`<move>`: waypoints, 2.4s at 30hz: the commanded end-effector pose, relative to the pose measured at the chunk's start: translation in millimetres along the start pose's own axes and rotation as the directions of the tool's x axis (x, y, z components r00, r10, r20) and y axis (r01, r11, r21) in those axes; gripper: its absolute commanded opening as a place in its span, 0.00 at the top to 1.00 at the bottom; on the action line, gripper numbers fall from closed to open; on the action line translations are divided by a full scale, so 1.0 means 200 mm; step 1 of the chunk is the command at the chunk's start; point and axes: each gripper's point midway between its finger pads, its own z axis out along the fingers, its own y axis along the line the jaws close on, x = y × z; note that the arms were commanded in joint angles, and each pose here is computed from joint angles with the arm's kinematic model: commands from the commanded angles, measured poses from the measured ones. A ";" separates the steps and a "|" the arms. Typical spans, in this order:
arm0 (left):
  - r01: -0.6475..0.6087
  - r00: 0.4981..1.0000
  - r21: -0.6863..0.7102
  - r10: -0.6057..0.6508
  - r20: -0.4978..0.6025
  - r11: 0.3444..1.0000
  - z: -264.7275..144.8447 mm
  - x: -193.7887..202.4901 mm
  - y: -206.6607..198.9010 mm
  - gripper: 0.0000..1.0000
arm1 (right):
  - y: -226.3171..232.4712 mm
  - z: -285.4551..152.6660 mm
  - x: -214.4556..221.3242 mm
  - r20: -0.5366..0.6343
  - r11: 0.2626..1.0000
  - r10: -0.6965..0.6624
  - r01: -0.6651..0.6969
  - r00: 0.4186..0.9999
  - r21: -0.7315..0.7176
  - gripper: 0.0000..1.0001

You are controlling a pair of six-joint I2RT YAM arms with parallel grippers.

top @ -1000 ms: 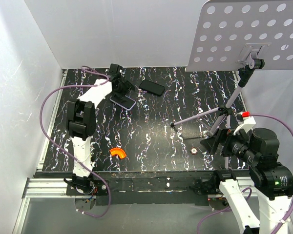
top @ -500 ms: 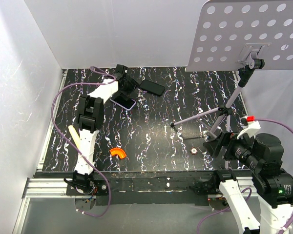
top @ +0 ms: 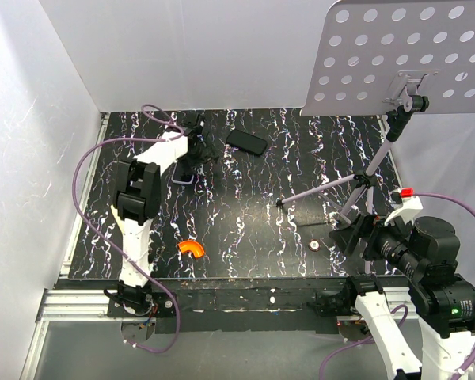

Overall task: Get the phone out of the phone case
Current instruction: Adjust the phone at the center of the board, then pick up the phone at the center of the board.

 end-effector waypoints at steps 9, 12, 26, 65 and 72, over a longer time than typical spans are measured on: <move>-0.581 0.798 0.051 0.555 0.235 0.813 -0.54 -0.21 0.00 0.02 | 0.01 0.02 0.01 0.007 1.000 0.009 -0.009 1.000 -0.026 0.00; -0.688 0.710 -0.017 0.678 0.192 0.726 -0.48 -0.25 0.06 0.02 | 0.01 0.02 0.01 0.005 1.000 0.011 -0.011 1.000 -0.029 0.00; -0.768 0.625 -0.155 0.780 0.035 0.622 -0.22 -0.34 0.21 0.02 | 0.00 0.01 0.03 -0.002 1.000 0.006 -0.007 1.000 -0.020 0.00; -0.536 0.842 0.111 0.539 0.000 0.837 -0.33 0.03 0.17 0.96 | -0.09 0.27 0.24 -0.250 0.981 0.193 -0.184 0.949 0.059 0.06; -0.533 0.841 0.416 0.517 0.160 0.737 -0.67 0.38 -0.14 1.00 | -0.03 0.41 0.30 -0.315 0.958 0.263 -0.286 0.912 -0.030 0.03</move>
